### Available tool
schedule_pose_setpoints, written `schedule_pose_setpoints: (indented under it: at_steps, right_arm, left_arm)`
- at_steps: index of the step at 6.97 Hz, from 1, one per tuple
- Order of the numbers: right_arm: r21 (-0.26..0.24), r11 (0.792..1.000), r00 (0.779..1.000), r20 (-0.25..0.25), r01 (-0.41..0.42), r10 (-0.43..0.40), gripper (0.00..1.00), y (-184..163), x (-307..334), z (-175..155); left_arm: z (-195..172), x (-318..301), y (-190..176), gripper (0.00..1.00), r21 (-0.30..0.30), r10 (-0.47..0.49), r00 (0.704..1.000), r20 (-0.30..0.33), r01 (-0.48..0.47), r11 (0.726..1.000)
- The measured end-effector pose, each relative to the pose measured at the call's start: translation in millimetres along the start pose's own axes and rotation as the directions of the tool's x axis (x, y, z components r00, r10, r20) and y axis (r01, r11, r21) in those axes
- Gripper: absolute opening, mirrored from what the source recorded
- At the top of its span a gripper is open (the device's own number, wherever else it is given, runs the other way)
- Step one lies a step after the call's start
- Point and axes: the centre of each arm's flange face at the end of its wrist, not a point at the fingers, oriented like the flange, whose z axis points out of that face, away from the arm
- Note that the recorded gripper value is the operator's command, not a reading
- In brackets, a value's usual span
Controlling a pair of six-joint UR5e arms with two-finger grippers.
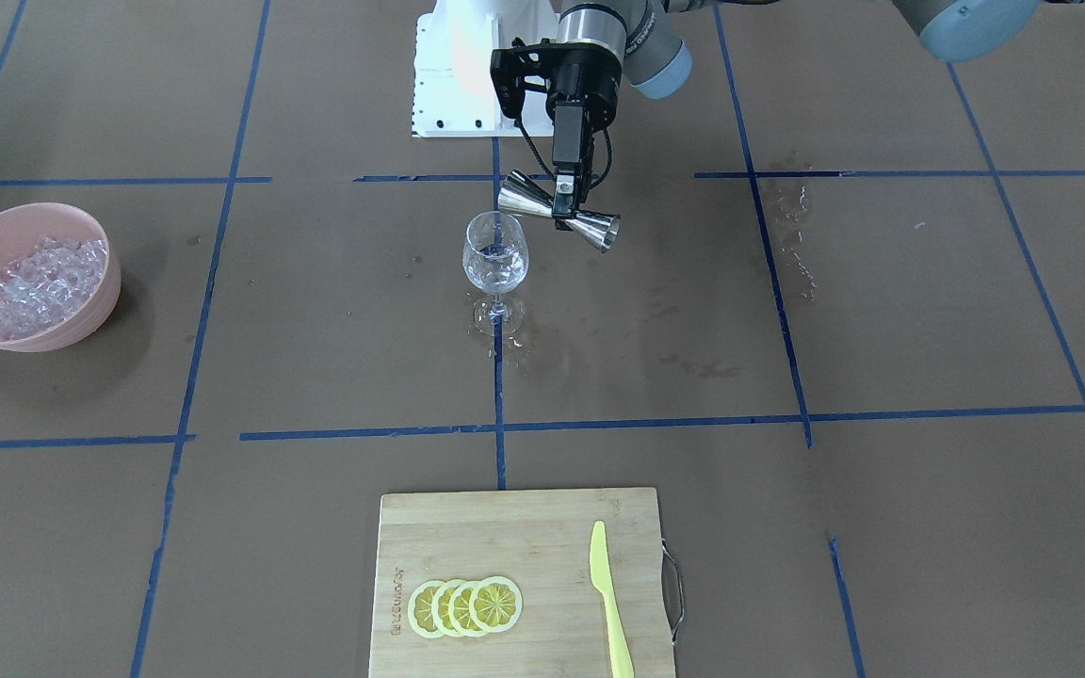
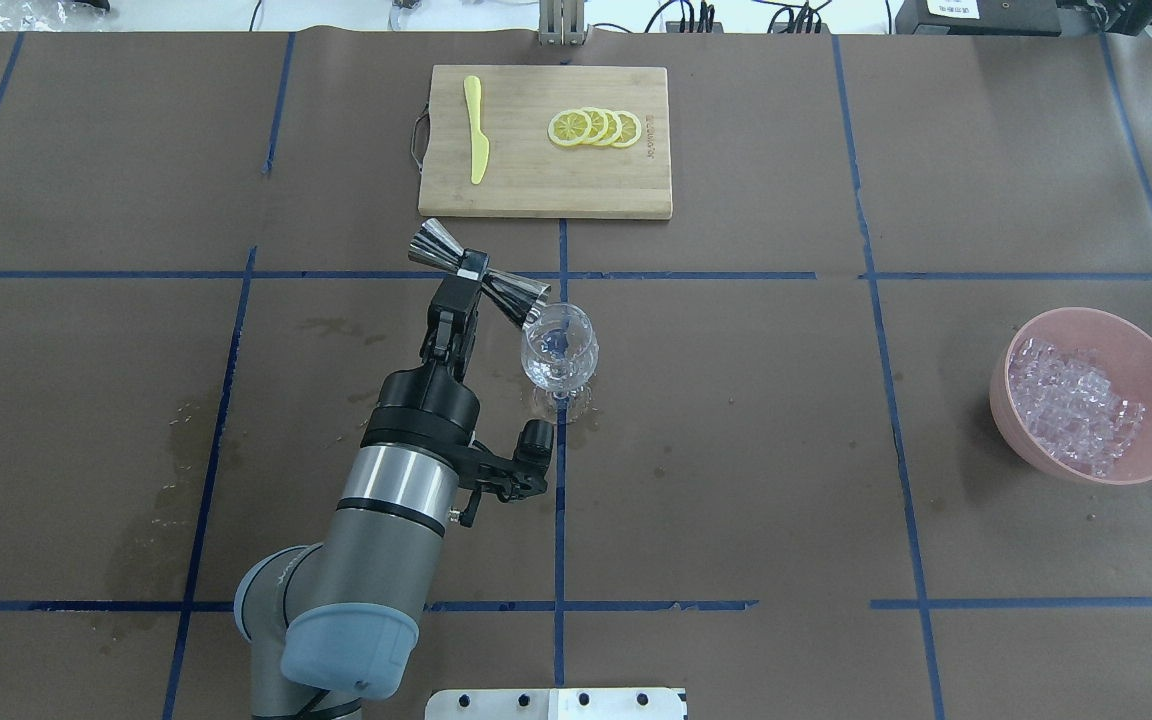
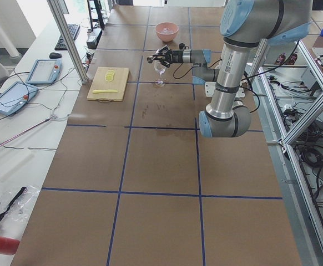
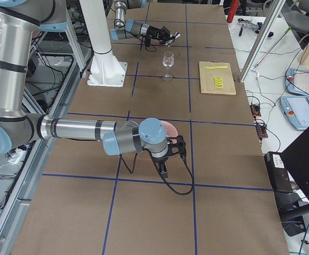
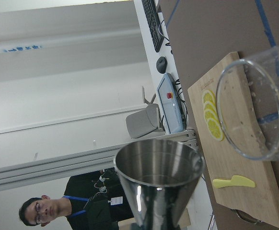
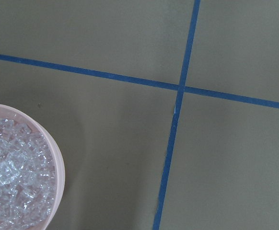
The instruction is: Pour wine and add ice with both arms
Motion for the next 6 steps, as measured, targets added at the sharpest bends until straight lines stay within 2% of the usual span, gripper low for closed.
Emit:
schedule_pose_setpoints:
  at_steps: [3, 5, 6]
  right_arm:
    - [-0.002, 1.000, 1.000, 0.000, -0.002, 0.002, 1.00, 2.6, 0.6, 0.6]
    - [-0.001, 1.000, 1.000, 0.000, 0.000, 0.000, 1.00, 2.6, -0.2, -0.2]
    - [0.001, 1.000, 1.000, 0.000, 0.002, -0.002, 1.00, 2.3, -0.9, -0.8]
  left_arm:
    - [-13.3, -8.4, 8.8, 0.00, 0.047, -0.156, 0.987, 0.042, 0.154, 0.987]
    - [-19.4, -13.5, 28.6, 0.00, 0.086, -0.276, 0.958, 0.076, 0.269, 0.959]
    - [-23.9, -4.8, 45.7, 0.00, 0.110, -0.306, 0.949, 0.076, 0.297, 0.948]
